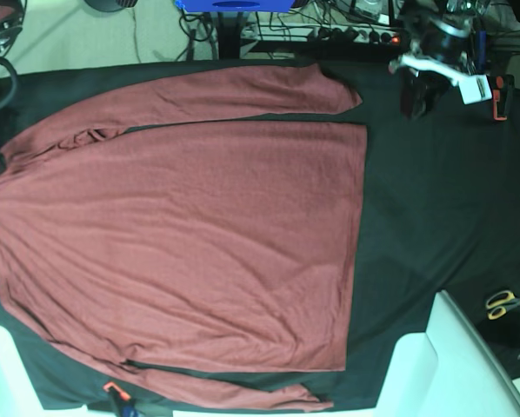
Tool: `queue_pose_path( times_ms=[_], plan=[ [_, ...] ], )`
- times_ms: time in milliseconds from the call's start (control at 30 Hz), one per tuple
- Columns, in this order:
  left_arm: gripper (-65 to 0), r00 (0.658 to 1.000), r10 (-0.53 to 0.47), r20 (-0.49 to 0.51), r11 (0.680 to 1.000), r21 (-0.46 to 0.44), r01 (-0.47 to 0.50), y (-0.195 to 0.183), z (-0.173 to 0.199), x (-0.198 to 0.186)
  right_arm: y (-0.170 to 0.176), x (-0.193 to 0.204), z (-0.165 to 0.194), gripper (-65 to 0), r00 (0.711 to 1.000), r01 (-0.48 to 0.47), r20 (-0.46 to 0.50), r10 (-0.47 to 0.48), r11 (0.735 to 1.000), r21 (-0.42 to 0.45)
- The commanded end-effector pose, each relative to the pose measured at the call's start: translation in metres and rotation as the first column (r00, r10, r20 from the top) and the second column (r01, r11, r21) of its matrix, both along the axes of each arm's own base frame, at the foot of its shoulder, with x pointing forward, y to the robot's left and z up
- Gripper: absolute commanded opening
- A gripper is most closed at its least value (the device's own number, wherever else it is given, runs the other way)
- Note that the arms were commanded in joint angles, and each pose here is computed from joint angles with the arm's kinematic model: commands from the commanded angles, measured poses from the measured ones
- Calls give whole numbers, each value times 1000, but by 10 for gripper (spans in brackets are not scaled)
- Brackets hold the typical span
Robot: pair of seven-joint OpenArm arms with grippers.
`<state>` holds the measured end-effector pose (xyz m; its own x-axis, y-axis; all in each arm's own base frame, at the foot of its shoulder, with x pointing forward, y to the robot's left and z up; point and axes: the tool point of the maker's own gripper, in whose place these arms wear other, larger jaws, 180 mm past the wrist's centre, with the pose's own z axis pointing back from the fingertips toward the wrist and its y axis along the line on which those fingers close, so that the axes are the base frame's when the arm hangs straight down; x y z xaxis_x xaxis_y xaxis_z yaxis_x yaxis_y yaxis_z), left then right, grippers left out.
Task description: Fold the T-shirt properly
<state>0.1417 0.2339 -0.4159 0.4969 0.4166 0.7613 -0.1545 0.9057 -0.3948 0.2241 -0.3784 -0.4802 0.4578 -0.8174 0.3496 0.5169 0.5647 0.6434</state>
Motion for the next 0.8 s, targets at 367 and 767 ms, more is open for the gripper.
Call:
queue_pose_path(
  times_ms=[367,767],
  plan=[
    [-477,996,0,-86,999,-33,-3,-10,-9,-45,-7,2,30,-180,996,-75,30,82,979,-188],
    [-346,987,-89,-136,988,-136,70,-62,-41,-47,1,-2,26,-179,995,-96,15,100,980,-177]
  ],
)
